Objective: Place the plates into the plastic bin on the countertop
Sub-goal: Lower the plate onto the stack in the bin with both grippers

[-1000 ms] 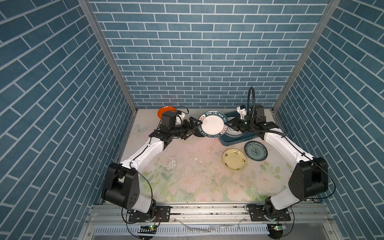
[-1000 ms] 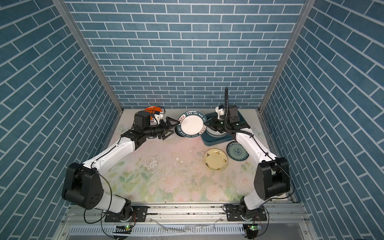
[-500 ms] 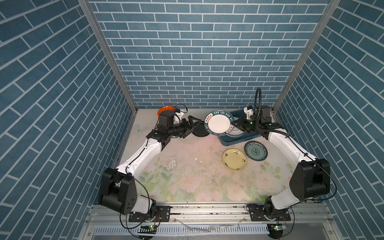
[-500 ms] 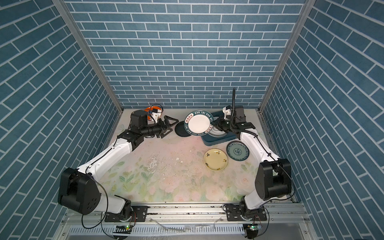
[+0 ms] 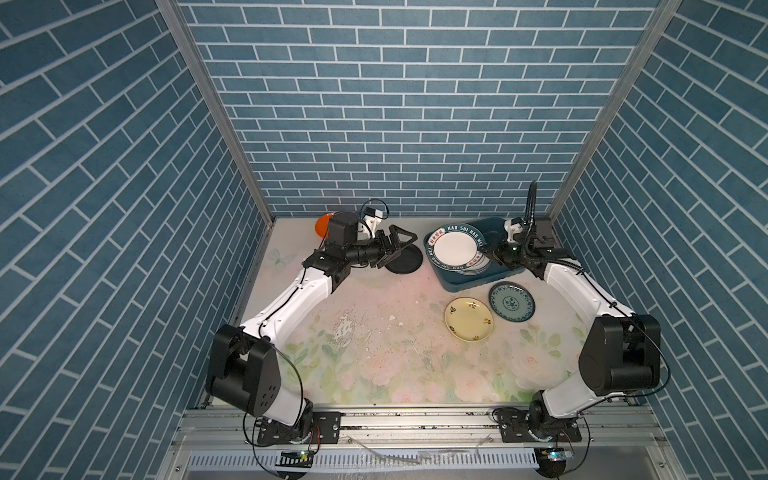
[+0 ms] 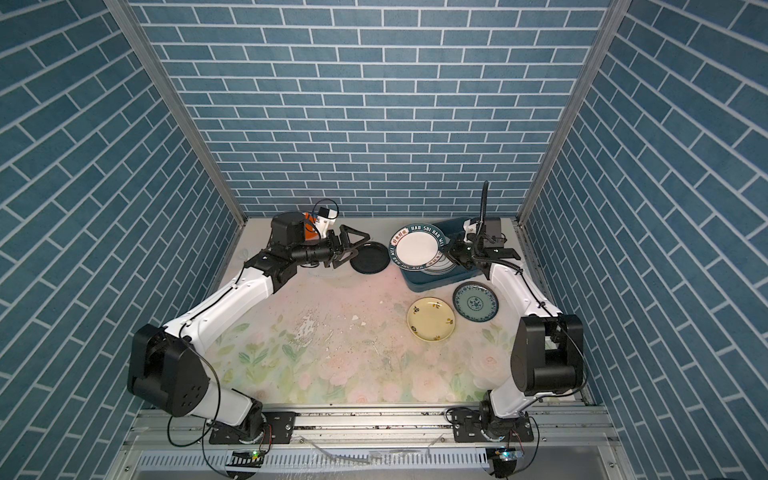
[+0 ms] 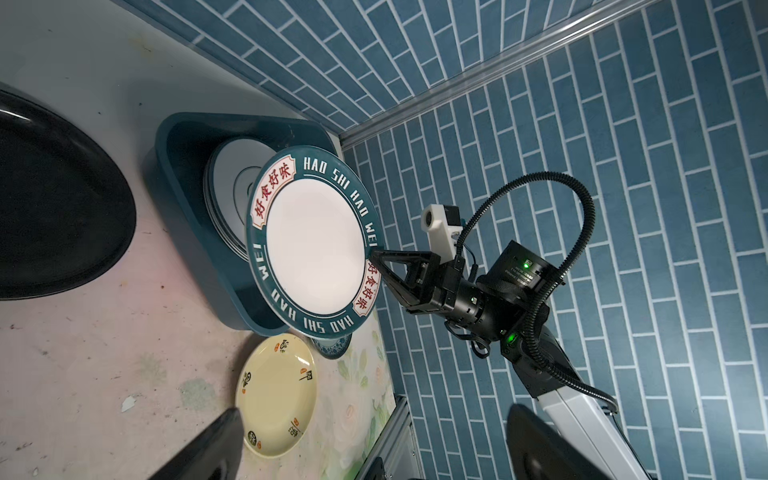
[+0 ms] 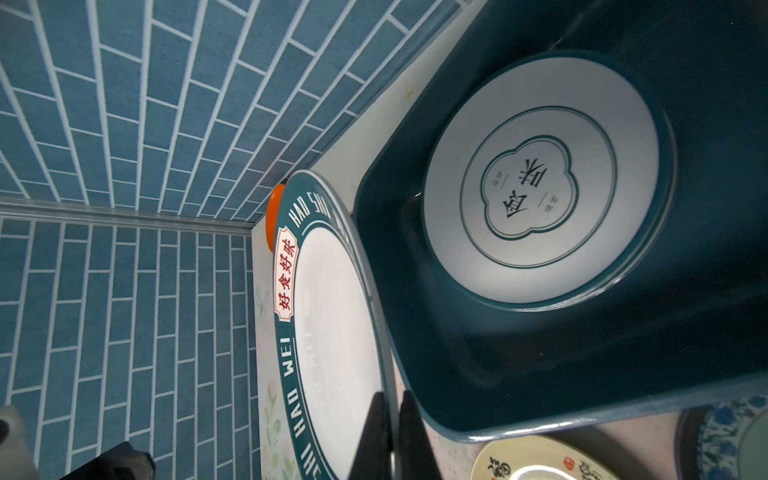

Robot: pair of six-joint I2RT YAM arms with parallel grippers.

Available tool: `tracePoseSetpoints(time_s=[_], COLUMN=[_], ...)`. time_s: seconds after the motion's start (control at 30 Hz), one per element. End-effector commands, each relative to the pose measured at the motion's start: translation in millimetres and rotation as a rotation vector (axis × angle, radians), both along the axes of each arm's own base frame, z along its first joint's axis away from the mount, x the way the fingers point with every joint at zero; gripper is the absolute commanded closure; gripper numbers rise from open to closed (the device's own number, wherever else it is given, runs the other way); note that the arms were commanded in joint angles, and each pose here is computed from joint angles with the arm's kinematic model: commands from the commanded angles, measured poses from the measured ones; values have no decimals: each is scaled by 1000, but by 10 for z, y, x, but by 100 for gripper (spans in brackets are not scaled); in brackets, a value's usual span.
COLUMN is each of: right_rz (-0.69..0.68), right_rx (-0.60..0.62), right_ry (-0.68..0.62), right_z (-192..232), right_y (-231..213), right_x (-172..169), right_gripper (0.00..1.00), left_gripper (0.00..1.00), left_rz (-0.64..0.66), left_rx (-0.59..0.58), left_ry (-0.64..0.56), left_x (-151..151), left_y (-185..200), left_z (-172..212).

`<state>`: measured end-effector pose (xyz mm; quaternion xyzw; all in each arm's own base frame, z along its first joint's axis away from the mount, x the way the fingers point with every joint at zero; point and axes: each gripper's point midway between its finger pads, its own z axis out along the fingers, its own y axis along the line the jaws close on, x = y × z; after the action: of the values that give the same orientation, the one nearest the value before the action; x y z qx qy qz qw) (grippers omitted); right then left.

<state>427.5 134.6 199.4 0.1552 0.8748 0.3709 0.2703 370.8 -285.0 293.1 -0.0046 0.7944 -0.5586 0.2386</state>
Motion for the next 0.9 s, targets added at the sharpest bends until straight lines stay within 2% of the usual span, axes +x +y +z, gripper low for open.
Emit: tracePoseSetpoints(time_s=[0.0, 0.57, 0.87], right_rz=[-28, -165, -173], right_rx=[-13, -19, -15], right_ry=[-41, 12, 30], right_z=[1, -505, -704], right_y=[-82, -510, -574], right_x=[130, 529, 709], right_gripper=[100, 100, 100], left_gripper=[0, 0, 0], left_rz=[-46, -194, -185], left_rx=[-11, -12, 2], left_ry=[-47, -12, 104], left_x=[33, 114, 248], left_y=[-159, -898, -1083], left_z=[84, -153, -456])
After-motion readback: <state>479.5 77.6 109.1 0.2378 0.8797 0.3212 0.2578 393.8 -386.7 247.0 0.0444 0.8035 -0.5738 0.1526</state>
